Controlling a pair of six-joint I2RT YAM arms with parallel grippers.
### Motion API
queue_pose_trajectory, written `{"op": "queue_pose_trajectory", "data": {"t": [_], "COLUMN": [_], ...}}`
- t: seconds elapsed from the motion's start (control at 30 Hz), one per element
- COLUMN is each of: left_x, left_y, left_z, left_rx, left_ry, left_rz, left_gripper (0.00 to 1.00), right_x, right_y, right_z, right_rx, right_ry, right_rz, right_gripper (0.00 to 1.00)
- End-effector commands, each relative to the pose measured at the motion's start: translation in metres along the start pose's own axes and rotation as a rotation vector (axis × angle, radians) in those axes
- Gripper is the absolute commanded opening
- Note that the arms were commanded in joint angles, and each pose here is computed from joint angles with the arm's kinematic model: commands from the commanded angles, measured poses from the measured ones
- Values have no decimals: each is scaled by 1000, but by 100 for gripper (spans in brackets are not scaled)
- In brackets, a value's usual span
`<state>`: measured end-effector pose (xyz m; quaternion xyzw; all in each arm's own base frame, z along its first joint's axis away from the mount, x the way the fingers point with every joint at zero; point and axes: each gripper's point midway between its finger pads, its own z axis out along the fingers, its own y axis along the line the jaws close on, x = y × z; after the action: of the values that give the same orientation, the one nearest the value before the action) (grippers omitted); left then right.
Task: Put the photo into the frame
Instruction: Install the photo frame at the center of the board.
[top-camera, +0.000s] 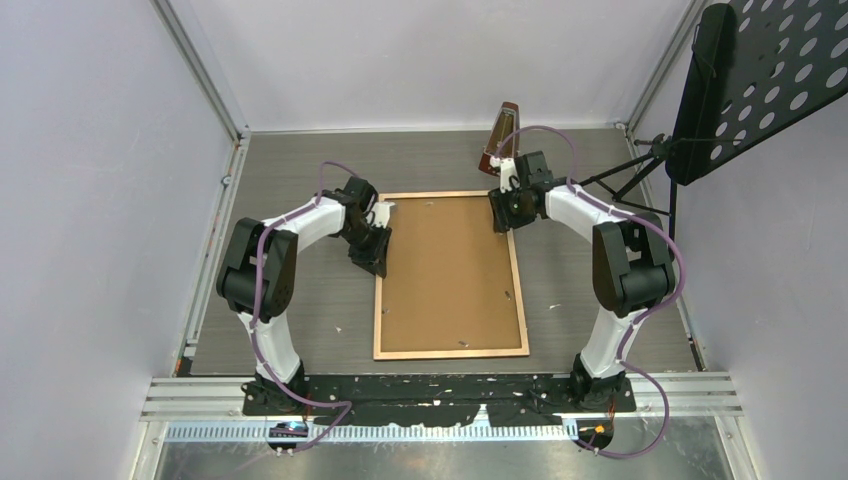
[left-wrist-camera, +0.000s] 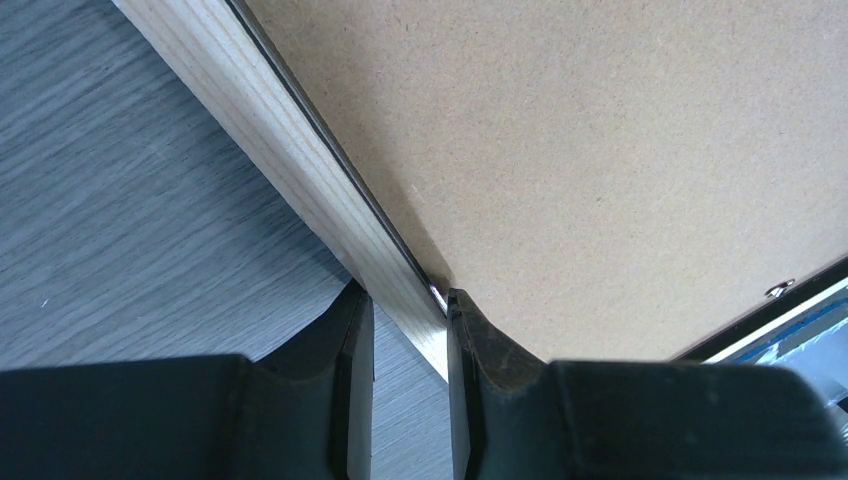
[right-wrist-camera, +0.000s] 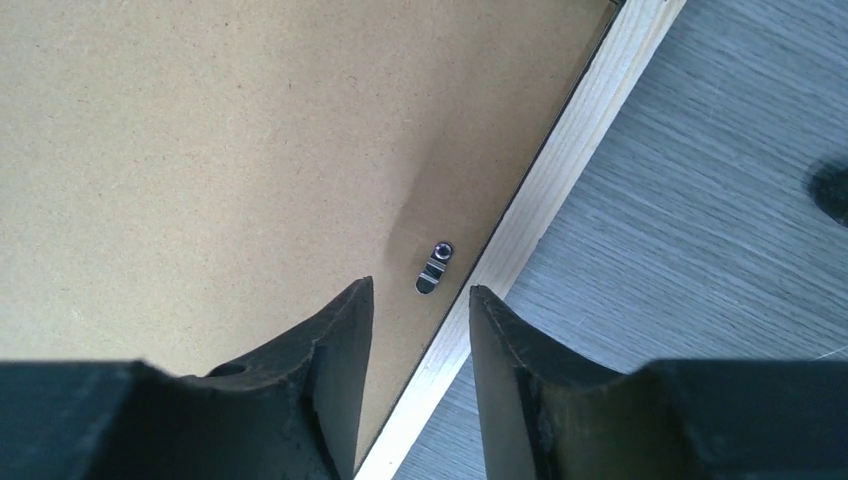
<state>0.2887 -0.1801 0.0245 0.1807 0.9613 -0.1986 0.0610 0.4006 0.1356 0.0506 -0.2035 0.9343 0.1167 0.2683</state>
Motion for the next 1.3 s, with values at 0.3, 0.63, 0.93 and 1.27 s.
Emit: {"op": "queue_pose_trajectory", "data": {"t": [0.3, 0.63, 0.93, 1.27], "left_x": [2, 2, 1, 2], "left_y": [-8, -7, -7, -6], "left_z": [3, 4, 3, 4], "left_rx": [53, 52, 57, 63], "left_ry": [0, 3, 0, 5], "left_rz": [41, 39, 36, 28], "left_gripper": [0, 0, 0, 0], "right_x": [-14, -4, 2, 7], "right_y": [-23, -20, -22, -24], "right_z": [2, 8, 14, 16], "right_rx": [122, 106, 110, 117], "right_ry": [-32, -7, 36, 60], "right_rz": [27, 32, 42, 31], "right_gripper": [58, 56, 52, 43]}}
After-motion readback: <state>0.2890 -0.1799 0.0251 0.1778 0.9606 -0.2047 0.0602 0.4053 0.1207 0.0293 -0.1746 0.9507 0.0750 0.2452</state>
